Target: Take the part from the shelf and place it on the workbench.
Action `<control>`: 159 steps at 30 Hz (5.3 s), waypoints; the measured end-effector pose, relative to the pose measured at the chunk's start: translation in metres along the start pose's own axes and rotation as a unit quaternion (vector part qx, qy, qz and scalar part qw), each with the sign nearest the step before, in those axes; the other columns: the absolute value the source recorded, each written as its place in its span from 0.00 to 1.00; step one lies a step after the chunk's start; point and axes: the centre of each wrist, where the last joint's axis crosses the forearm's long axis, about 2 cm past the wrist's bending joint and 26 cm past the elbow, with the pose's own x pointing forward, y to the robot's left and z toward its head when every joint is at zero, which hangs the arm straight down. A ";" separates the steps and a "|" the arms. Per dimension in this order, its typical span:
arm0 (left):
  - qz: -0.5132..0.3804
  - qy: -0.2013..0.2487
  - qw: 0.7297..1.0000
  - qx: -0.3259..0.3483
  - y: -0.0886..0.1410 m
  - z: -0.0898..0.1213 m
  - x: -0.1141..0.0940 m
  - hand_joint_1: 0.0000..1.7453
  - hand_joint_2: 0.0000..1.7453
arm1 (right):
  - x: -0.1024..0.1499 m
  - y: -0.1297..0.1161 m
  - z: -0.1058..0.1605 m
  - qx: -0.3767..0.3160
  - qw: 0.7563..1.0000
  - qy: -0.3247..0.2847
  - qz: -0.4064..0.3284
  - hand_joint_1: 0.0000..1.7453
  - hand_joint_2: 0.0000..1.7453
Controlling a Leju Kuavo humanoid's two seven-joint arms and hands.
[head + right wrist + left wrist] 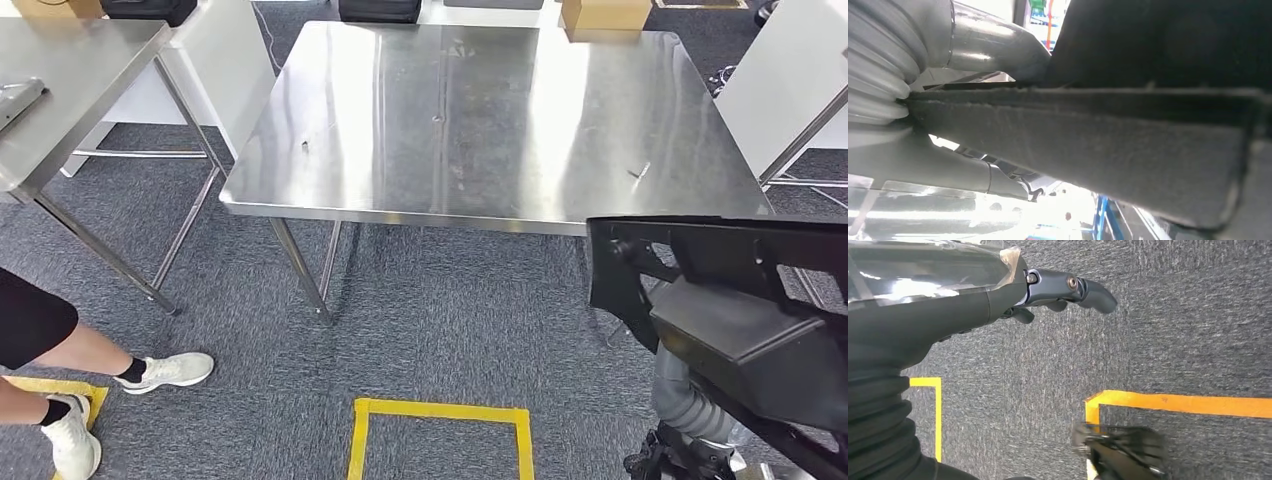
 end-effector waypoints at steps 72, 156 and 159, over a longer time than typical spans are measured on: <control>-0.034 -0.024 0.999 -0.002 -0.005 -0.007 0.025 0.00 1.00 | -0.002 0.137 -0.029 0.315 0.935 -0.095 -0.130 1.00 1.00; -0.024 0.004 1.000 0.017 -0.012 -0.001 0.015 0.00 1.00 | -0.116 0.222 -0.122 0.364 0.726 -0.081 0.579 1.00 1.00; -0.028 0.015 0.999 0.015 -0.013 0.001 0.009 0.00 1.00 | -0.125 0.211 -0.119 0.362 0.719 -0.072 0.589 1.00 1.00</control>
